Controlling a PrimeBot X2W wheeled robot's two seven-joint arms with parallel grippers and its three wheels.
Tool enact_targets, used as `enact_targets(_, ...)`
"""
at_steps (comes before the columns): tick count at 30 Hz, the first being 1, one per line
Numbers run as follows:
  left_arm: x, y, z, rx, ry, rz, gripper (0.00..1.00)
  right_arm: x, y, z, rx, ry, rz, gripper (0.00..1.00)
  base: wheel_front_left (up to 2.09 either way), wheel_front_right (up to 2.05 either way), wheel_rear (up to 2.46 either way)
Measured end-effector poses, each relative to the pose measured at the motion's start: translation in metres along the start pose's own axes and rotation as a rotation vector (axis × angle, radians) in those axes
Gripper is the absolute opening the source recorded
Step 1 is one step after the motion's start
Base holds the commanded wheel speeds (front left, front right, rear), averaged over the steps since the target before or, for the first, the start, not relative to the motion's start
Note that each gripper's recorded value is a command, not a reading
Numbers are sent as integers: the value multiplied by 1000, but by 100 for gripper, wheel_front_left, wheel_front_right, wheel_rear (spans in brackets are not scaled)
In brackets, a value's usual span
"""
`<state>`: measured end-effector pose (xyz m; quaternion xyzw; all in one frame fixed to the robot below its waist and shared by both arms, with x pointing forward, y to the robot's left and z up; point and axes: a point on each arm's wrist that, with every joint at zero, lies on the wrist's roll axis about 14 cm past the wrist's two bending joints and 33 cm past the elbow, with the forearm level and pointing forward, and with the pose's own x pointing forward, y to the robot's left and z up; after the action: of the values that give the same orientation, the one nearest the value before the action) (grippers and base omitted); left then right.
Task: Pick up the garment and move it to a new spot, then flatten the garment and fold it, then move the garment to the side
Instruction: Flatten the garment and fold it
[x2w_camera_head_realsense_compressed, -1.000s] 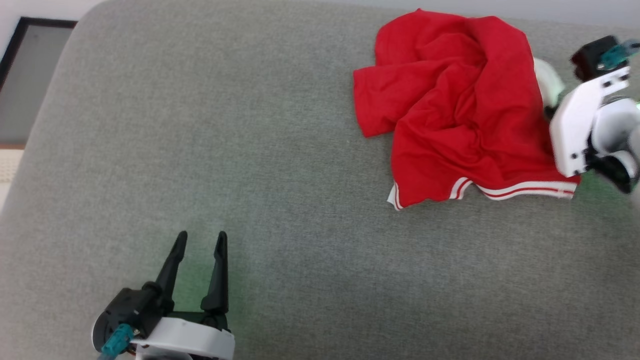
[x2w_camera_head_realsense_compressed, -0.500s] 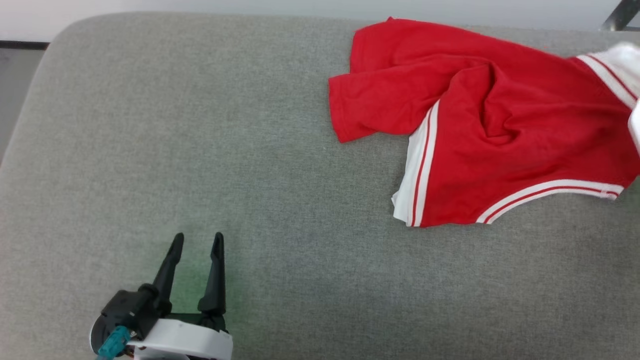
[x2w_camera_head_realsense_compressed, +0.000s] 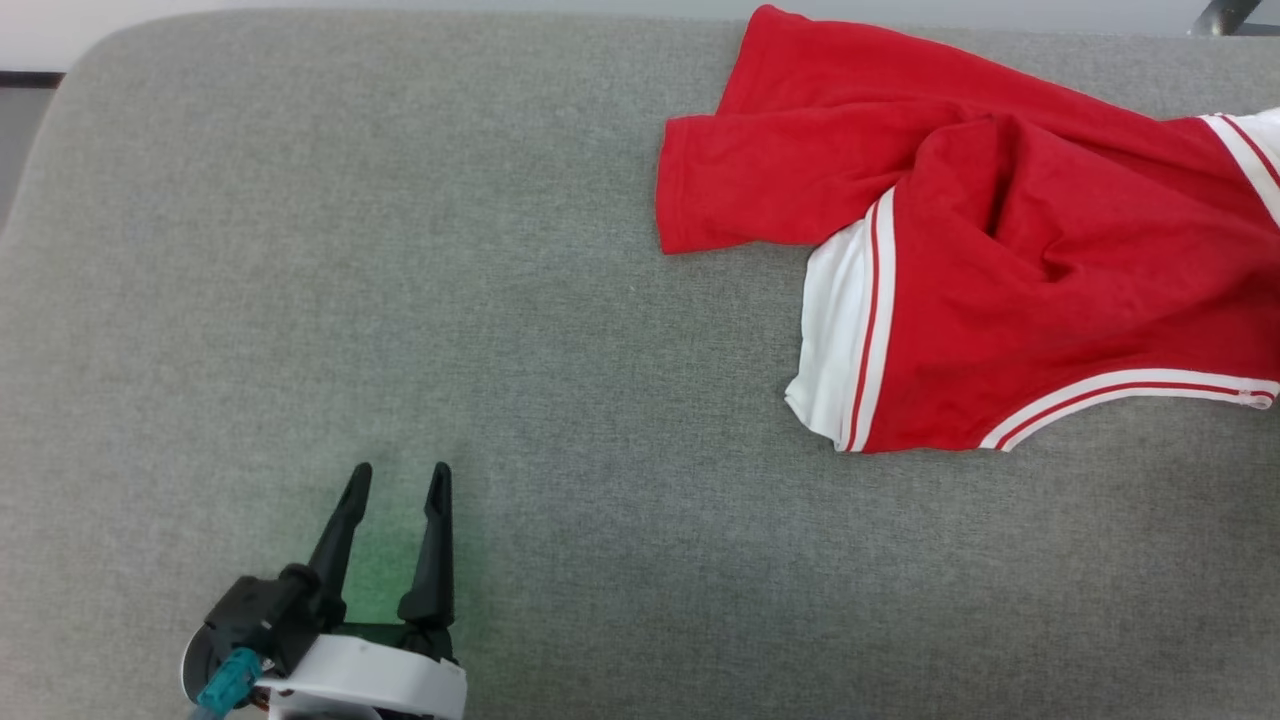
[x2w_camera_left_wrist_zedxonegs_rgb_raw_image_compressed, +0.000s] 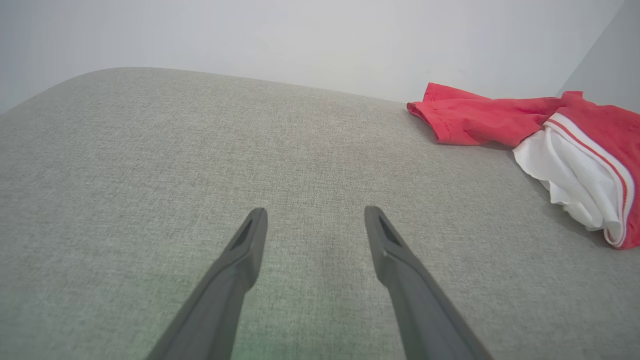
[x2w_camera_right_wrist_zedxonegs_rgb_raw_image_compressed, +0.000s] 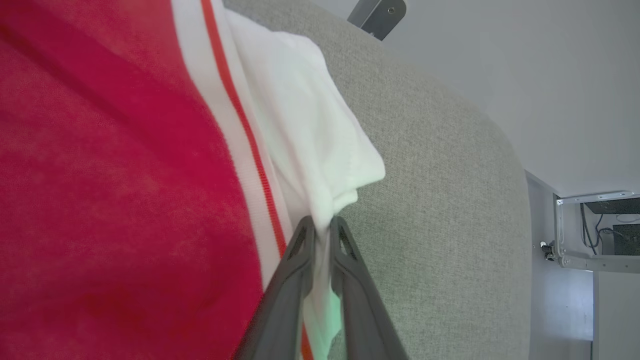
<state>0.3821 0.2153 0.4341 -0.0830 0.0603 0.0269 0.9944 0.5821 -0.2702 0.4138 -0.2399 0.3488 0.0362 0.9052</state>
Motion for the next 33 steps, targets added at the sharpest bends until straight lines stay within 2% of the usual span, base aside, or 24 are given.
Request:
enact_targets(1,1,-1,0,-1,1,-3,100,0,-1,0,17,-7,-3,100,0,0,0)
enact_targets(9,3,-4,2,-2,-7,-16,100,-7,-5,5,51,-80,-24,100,0,0,0)
enact_targets(12,2,-7,4,-4,-11,-27,100,-12,3,20,105,-171,-9,100,0,0,0)
enact_targets(15,2,-9,8,-4,-24,-36,100,-20,26,35,211,-291,33,100,0,0,0)
enact_targets(19,3,-11,19,-7,-53,-55,100,-38,50,53,292,-457,75,100,0,0,0)
enact_targets(26,19,-28,47,32,-114,-175,100,-84,98,65,368,-642,176,100,0,0,0)
enact_targets(33,63,-61,99,132,-129,-355,100,-148,103,63,461,-822,174,100,0,0,0)
